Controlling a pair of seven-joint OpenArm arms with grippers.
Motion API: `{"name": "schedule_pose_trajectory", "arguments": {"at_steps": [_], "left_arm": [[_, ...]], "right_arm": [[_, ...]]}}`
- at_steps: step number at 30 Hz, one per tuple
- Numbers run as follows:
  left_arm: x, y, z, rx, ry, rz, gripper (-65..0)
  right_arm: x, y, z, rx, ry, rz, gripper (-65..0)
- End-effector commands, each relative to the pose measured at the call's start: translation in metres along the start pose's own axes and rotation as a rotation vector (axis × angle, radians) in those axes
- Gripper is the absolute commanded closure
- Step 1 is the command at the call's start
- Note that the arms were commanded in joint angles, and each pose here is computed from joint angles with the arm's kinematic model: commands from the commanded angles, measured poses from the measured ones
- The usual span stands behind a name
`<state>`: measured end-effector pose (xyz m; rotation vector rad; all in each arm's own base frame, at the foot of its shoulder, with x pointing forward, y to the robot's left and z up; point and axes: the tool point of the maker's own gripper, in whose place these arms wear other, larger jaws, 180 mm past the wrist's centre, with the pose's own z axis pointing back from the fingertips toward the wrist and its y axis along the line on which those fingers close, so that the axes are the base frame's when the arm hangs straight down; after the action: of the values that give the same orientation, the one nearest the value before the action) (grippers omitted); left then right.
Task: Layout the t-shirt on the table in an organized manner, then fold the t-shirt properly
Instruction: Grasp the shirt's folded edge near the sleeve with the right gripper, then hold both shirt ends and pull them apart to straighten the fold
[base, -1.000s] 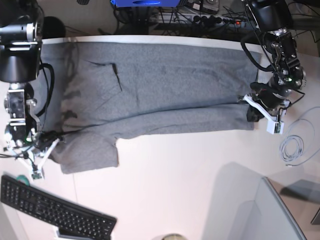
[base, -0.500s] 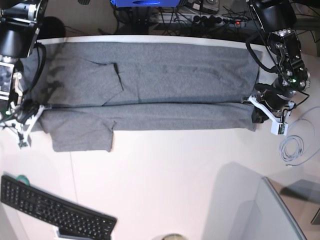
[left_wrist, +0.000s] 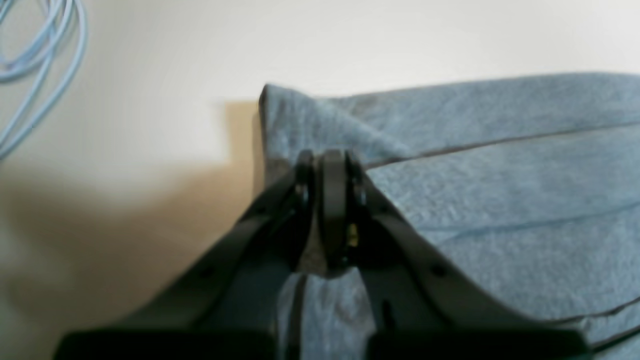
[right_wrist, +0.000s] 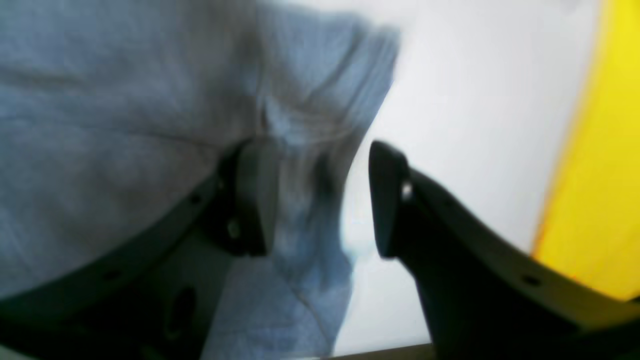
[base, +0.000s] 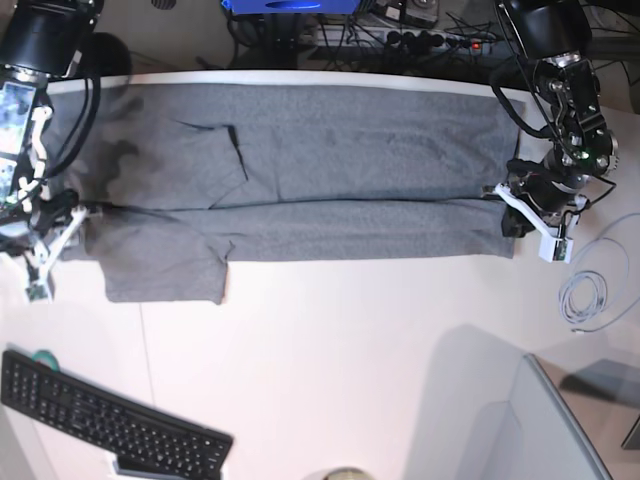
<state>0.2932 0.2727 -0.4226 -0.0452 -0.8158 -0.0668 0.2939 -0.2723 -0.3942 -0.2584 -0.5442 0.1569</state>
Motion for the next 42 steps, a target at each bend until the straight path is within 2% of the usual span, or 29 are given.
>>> {"name": "schedule_pose_trajectory", "arguments": {"at_steps": [1,4,10,23,24,25,27,28,30,36,42], "left_arm": [[0.018,0.005,0.003,0.009,-0.055,-0.010,0.0],[0.018,0.006,0.003,0.010,-0.055,-0.008,0.0],[0.018,0.006,0.003,0.009,-0.056,-0.007,0.0],[0.017,0.006,0.003,0.011,-0.054,-0.007,0.0],[0.017,0.006,0.003,0.011,-0.054,-0.007,0.0],[0.017,0.006,0.003,0.011,-0.054,-0.007,0.0],[0.017,0.006,0.003,0.011,-0.054,-0.007,0.0],[0.018,0.006,0.003,0.011,-0.056,-0.007,0.0],[0.019,0.006,0.003,0.011,-0.057,-0.007,0.0],[0.028,0.006,0.004,0.012,-0.080,-0.012,0.0],[0.058,0.008,0.000,0.016,-0.136,-0.017,0.0]], "right_arm": [[0.015,-0.005,0.005,-0.016,-0.038,0.017,-28.5],[0.028,0.008,-0.006,0.020,-0.032,0.045,-28.5],[0.014,0.019,-0.045,0.096,0.089,0.014,-28.5],[-0.011,0.018,-0.066,0.124,0.147,0.003,-27.6],[-0.012,0.019,-0.066,0.126,0.150,0.004,-26.3],[-0.012,0.019,-0.066,0.125,0.150,0.004,-21.5],[-0.011,0.017,-0.066,0.122,0.146,0.005,-5.4],[-0.011,0.017,-0.065,0.121,0.146,0.004,0.0],[-0.004,0.011,-0.062,0.105,0.125,0.009,-1.5],[0.030,-0.019,-0.051,0.041,0.056,0.035,-0.2],[0.063,-0.027,-0.046,0.013,0.020,0.116,-0.2]]}}
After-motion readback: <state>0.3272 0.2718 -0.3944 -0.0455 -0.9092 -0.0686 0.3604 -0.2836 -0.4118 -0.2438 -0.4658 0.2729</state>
